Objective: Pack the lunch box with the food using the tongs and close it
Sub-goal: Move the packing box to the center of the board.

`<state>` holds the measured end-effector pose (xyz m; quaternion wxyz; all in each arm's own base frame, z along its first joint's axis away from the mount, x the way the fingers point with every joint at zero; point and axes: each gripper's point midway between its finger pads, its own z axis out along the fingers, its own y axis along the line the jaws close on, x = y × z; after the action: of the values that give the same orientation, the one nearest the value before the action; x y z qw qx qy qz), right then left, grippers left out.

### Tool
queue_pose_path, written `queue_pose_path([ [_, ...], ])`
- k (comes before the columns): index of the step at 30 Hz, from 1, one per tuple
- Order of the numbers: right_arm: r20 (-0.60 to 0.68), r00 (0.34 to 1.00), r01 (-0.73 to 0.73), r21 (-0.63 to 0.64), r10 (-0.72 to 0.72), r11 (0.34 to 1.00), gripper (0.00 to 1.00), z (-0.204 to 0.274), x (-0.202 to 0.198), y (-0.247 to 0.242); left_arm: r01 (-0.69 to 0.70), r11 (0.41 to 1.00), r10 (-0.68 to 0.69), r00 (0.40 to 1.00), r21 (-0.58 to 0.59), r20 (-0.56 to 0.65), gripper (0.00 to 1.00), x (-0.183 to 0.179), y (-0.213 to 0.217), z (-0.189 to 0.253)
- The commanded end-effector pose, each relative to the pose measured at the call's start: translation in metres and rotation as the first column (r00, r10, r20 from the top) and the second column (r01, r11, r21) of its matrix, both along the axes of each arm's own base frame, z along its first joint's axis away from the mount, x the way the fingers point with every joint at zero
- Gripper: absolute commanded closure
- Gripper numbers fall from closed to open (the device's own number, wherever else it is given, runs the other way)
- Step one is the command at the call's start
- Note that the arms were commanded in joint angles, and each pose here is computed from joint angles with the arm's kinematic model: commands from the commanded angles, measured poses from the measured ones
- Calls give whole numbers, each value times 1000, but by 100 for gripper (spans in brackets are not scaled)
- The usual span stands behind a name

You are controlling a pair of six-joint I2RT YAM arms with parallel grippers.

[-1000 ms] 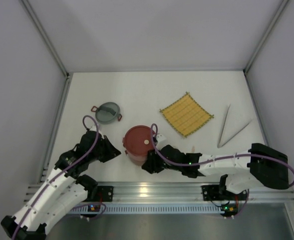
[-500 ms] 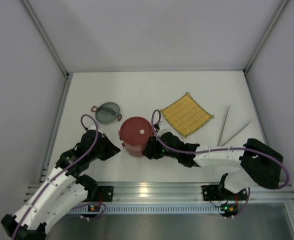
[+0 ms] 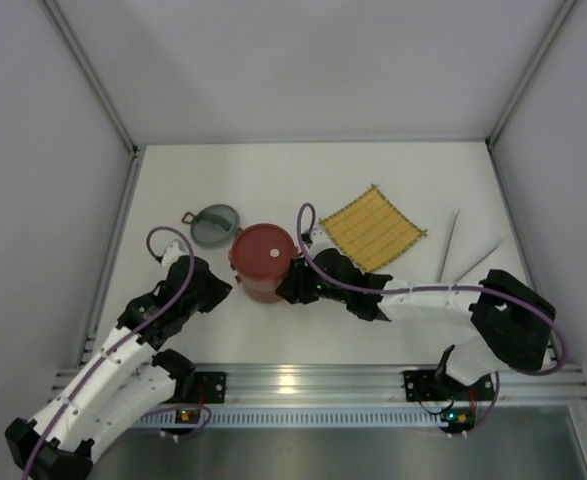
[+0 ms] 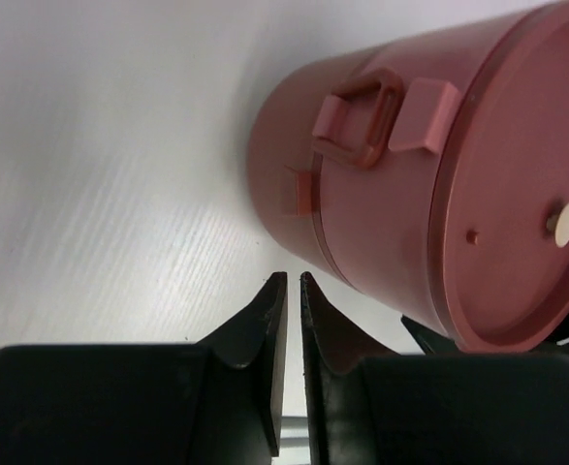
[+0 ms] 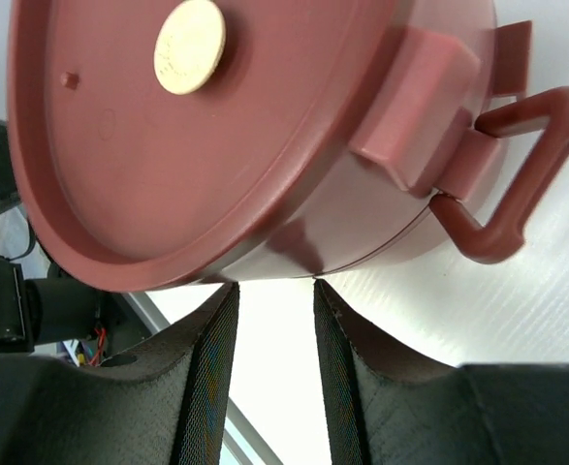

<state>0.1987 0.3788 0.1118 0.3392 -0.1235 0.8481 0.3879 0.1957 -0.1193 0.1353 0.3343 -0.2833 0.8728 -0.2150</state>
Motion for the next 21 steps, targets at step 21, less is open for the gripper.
queue_pose_path([
  [21,115,979,177,-60,-170,982,62,76,19,-54,-405,914,397,870,-36,292,47,84,42,75],
])
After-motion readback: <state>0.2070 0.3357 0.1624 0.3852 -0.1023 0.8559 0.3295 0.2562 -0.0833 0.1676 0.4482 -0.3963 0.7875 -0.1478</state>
